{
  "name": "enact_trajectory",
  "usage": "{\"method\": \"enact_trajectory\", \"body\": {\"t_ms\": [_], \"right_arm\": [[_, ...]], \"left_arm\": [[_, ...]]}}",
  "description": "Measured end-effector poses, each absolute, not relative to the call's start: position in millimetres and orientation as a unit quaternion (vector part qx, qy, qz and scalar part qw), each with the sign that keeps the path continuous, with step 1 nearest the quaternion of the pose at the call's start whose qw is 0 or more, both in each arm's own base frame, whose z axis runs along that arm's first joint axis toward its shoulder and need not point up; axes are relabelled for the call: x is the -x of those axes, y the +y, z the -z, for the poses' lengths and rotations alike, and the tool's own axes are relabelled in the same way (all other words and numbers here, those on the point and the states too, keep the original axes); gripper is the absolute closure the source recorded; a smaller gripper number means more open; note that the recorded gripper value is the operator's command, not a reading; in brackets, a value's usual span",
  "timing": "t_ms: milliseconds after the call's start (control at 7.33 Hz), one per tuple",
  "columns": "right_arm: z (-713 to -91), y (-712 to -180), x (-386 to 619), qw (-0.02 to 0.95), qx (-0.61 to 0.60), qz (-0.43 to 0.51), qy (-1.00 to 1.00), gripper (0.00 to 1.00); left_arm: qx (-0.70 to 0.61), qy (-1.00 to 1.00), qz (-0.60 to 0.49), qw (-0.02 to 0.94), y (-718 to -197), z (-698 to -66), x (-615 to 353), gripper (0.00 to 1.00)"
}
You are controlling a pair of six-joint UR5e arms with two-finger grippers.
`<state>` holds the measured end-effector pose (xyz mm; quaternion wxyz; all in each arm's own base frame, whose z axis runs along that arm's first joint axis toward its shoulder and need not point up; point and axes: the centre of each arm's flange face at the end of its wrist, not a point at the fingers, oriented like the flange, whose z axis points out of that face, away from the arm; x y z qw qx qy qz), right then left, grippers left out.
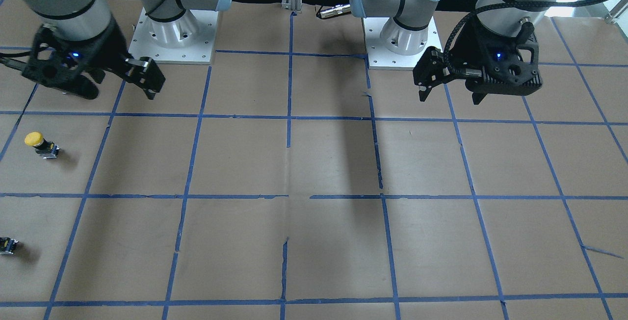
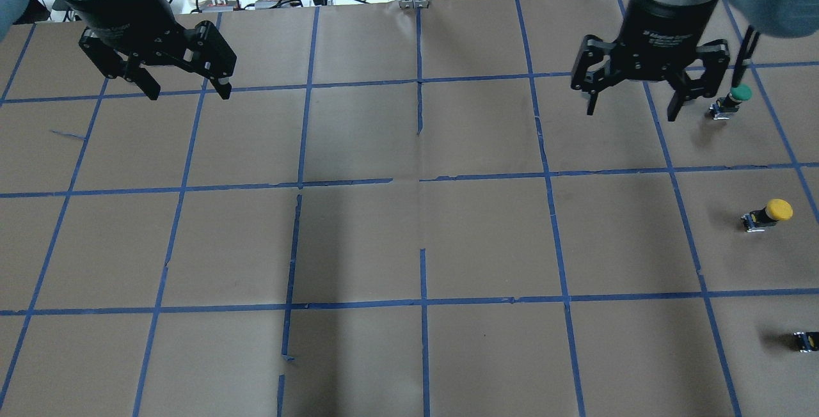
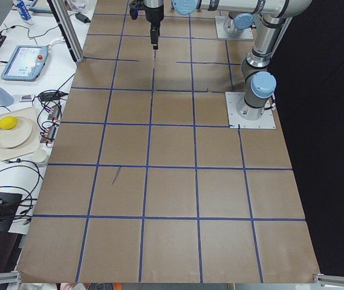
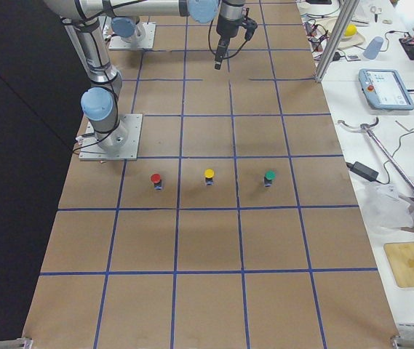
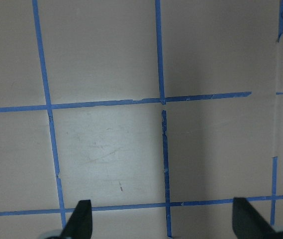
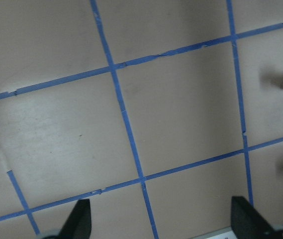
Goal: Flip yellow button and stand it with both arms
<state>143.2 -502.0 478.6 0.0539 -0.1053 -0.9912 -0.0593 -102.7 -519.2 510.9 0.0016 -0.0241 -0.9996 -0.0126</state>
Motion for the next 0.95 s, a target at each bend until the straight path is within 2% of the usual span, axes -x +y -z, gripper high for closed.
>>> {"method": "enact_trajectory", "body": {"t_ms": [409,955], "right_arm": [[-487,-510,-174,-0.007,0.085,0.006,-0.996,0.00],[-489,-509,-176,-0.014,0.085,-0.003,-0.996,0.00]], "left_arm": [[0.024,-1.000,0.012,0.002,-519,-511,102,0.00],[0.023,-1.000,0.012,0.001,-519,-510,102,0.00]]}}
